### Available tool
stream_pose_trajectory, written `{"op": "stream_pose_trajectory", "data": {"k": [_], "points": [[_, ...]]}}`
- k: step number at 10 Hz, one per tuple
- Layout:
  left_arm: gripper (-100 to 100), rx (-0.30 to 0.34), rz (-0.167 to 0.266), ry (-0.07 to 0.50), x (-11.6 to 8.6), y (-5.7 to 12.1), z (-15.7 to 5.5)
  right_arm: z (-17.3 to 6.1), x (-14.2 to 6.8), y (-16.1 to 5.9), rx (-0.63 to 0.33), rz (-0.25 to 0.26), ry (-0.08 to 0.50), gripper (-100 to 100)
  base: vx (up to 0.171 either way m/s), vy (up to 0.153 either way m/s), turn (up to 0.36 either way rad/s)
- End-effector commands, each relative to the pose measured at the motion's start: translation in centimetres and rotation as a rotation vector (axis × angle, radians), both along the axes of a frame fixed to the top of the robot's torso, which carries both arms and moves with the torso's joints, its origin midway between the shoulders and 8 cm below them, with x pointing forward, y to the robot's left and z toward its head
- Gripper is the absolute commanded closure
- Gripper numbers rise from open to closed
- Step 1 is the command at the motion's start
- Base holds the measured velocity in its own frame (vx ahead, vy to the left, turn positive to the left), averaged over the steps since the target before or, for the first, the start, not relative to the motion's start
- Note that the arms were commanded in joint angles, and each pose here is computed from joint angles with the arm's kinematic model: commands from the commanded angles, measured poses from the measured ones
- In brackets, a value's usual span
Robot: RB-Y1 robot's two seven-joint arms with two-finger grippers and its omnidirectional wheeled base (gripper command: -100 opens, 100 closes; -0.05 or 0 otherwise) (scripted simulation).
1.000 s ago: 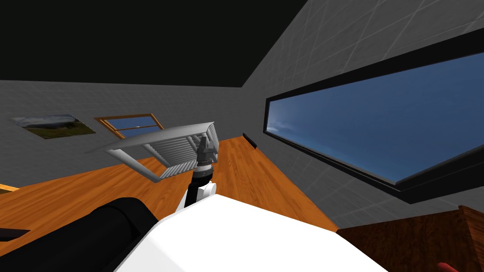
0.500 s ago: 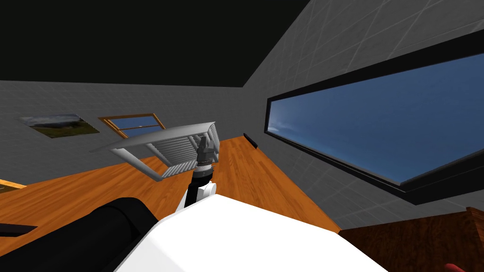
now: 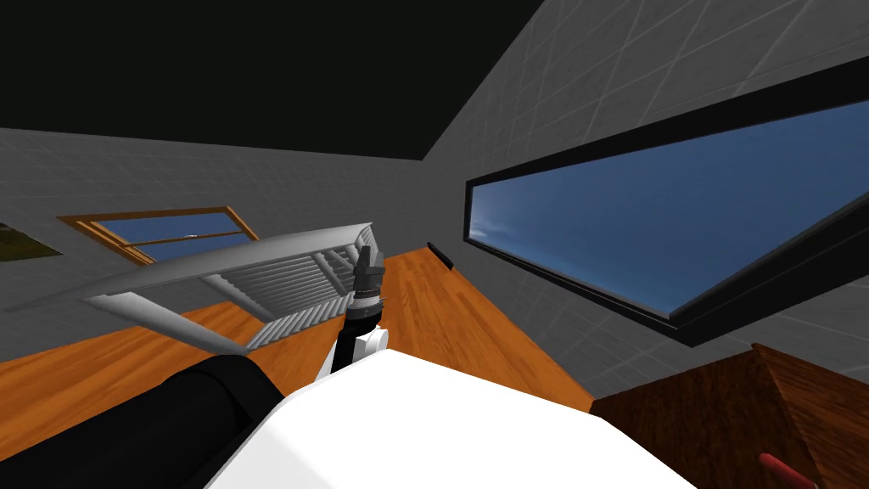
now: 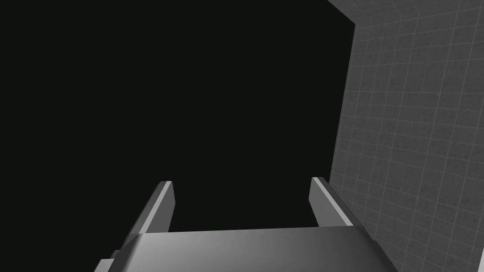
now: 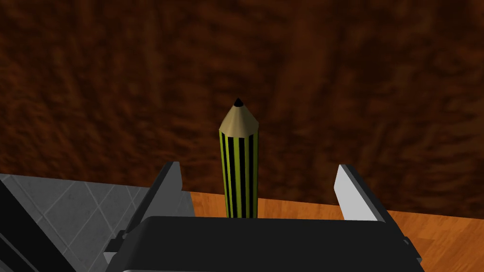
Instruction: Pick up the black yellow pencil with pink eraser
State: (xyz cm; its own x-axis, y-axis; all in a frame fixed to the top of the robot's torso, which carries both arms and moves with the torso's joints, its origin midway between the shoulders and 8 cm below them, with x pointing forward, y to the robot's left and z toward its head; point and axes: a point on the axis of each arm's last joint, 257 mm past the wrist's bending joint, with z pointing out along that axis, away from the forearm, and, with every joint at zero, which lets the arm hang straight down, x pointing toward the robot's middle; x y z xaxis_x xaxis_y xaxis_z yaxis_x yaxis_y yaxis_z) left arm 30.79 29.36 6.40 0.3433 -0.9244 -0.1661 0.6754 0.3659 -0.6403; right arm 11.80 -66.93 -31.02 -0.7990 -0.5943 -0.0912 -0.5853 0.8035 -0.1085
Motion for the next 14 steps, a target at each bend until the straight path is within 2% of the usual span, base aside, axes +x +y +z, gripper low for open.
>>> {"op": "stream_pose_trajectory", "data": {"k": [1, 3, 4, 5, 9, 10, 11, 14], "points": [[0, 0.000, 0.000, 0.000, 0.0, 0.0, 0.0, -0.4, 0.2, 0.2, -0.003, 0.020, -0.002, -100, 0.102, 0.001, -0.126], [0, 0.000, 0.000, 0.000, 0.0, 0.0, 0.0, -1.0, 0.4, 1.0, -0.004, 0.070, -0.004, -100, 0.099, -0.002, -0.175], [0, 0.000, 0.000, 0.000, 0.0, 0.0, 0.0, -0.8, 0.3, 0.7, -0.002, 0.050, -0.002, -100, 0.059, 0.011, -0.067], [0, 0.000, 0.000, 0.000, 0.0, 0.0, 0.0, -0.9, 0.2, 0.7, -0.003, 0.054, -0.002, 100, 0.009, 0.002, 0.014], [0, 0.000, 0.000, 0.000, 0.0, 0.0, 0.0, -0.8, 0.3, 0.7, -0.003, 0.056, -0.002, 100, 0.001, -0.001, 0.000], [0, 0.000, 0.000, 0.000, 0.0, 0.0, 0.0, -0.8, 0.3, 0.7, -0.004, 0.055, -0.002, 0, 0.000, 0.000, 0.000], [0, 0.000, 0.000, 0.000, 0.0, 0.0, 0.0, -0.6, 0.2, 0.5, -0.003, 0.037, -0.002, 100, -0.072, 0.006, 0.198], [0, 0.000, 0.000, 0.000, 0.0, 0.0, 0.0, 0.6, -0.1, -0.8, -0.002, -0.046, -0.003, 100, -0.163, 0.006, 0.287]]}}
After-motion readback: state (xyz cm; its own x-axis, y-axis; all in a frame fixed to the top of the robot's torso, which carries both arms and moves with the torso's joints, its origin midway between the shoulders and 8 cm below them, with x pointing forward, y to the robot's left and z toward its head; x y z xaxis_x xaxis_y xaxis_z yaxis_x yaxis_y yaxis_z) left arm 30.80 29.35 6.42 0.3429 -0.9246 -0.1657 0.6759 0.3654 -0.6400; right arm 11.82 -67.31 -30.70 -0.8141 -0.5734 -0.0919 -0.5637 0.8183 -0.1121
